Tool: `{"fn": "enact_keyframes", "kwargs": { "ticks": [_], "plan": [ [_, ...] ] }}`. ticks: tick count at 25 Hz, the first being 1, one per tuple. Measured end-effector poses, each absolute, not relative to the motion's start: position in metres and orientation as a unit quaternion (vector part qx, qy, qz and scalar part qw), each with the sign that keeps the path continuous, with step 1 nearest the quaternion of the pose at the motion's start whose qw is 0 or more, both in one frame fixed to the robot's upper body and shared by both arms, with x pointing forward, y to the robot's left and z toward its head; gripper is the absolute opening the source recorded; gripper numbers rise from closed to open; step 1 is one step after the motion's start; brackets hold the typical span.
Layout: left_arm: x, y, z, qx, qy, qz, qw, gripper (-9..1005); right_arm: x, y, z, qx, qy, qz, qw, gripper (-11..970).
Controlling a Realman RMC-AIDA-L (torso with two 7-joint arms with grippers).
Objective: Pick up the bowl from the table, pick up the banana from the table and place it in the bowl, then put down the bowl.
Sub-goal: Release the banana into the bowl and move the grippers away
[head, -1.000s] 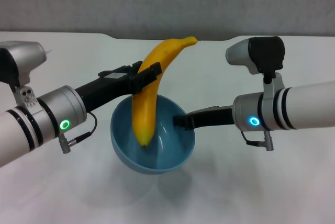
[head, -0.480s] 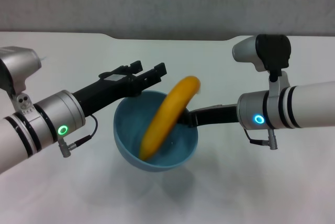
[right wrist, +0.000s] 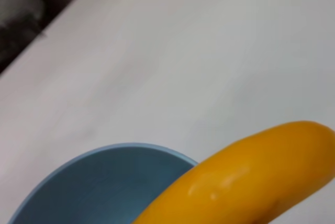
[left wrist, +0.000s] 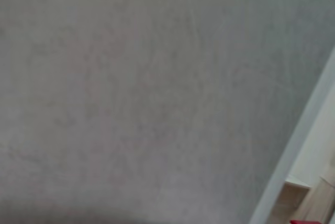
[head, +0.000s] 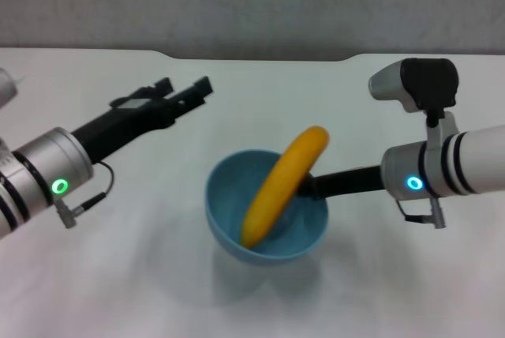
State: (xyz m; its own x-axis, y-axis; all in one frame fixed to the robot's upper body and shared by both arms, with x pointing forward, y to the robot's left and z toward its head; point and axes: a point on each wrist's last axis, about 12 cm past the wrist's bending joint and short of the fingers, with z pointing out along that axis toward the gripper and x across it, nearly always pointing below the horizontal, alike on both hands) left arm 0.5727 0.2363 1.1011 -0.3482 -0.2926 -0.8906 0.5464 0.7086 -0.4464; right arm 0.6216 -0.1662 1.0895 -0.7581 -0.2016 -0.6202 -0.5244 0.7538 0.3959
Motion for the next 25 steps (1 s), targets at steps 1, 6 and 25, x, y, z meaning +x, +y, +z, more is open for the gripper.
{"fn": "enact_keyframes", "kwargs": {
  "ticks": [1,6,25],
  "plan": [
    [0.573,0.238,1.101,0.085,0.732,-0.369,0.566,896,0.623,-0.169,1.09,-0.202,0.896,0.28,0.277,51],
    [0.578,0.25,1.105,0.083,0.734,-0.351,0.576,896,0.638,-0.181,1.11,-0.208,0.911,0.25,0.255,52],
    [0.579,0.271,1.086,0.045,0.76,-0.314,0.567,895,0.646,-0.167,1.1,-0.244,0.929,0.182,0.211,53]
  ]
}}
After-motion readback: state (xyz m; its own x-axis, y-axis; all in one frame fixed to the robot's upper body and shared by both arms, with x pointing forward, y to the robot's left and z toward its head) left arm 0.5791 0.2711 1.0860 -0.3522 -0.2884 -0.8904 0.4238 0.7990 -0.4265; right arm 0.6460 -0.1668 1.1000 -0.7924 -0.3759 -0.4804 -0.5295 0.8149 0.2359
